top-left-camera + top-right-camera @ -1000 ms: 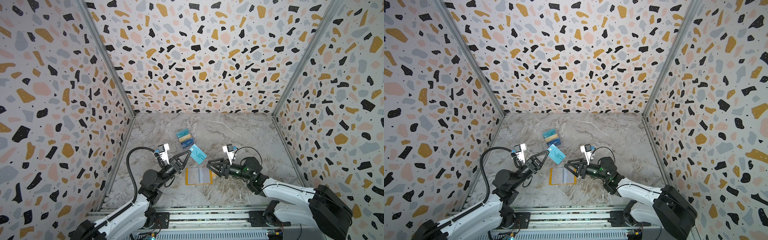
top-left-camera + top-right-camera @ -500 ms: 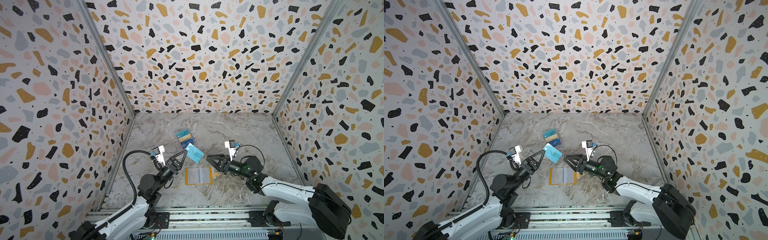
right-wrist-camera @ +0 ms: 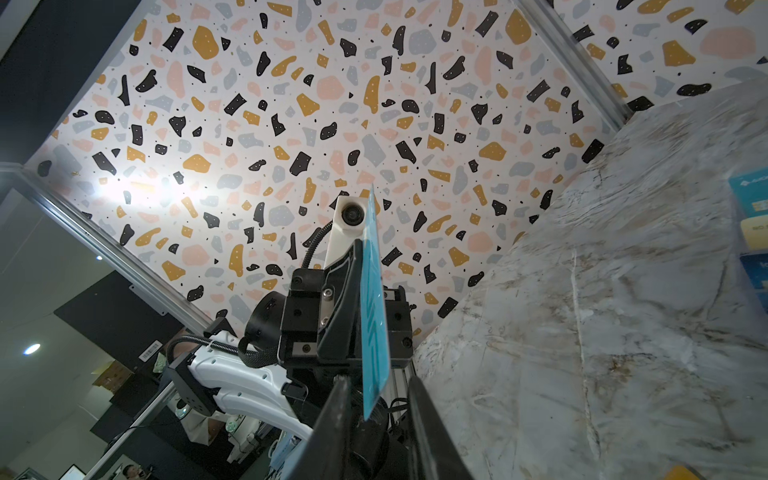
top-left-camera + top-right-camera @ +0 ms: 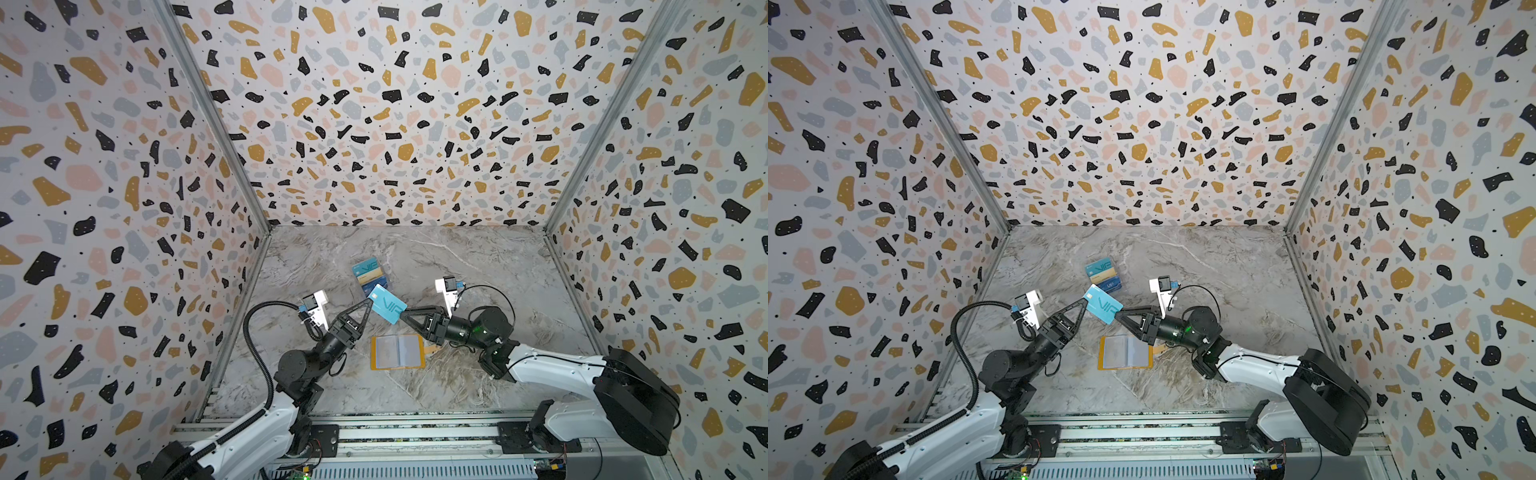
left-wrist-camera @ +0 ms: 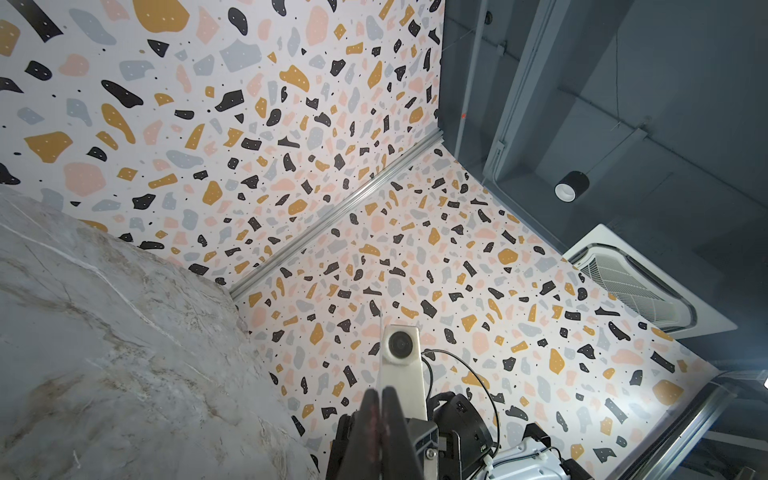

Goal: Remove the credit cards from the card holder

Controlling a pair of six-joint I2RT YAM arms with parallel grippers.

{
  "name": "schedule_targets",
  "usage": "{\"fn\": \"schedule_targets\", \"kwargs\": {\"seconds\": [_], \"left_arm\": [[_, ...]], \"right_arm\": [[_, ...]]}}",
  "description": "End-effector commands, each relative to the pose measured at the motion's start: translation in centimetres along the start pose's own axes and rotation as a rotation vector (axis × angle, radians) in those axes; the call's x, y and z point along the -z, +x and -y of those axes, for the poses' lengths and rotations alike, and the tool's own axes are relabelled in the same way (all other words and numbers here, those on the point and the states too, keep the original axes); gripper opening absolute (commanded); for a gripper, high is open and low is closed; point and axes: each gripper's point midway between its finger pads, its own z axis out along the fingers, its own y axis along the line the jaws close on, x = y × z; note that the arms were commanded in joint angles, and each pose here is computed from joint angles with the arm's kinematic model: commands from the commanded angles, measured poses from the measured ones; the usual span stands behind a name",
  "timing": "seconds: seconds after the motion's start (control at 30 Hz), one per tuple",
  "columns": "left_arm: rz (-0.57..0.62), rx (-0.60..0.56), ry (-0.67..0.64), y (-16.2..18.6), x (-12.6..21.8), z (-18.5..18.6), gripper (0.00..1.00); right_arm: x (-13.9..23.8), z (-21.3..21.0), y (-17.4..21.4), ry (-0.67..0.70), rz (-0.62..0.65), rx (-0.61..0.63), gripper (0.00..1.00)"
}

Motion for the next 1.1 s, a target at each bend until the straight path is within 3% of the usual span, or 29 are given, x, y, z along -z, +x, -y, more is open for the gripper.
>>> {"fn": "schedule_targets", "kwargs": {"seconds": [0.0, 0.83, 1.07], "left_arm": [[0.028, -0.015, 0.058, -0.5, 0.3, 1.3, 0.00], [-0.009, -0.015, 0.082, 0.1, 0.2, 1.7, 0.00], [-0.054, -0.027, 0.080, 0.7, -0.1, 1.8, 0.00]], "right_arm": [[-0.6, -3.2, -1.6, -0.109, 0.030, 0.040, 0.24], [-1.3, -2.9, -1.6, -0.121, 0.043, 0.031, 0.09], [-1.3, -2.8, -1.4, -0.119, 0.037, 0.023, 0.01]]}}
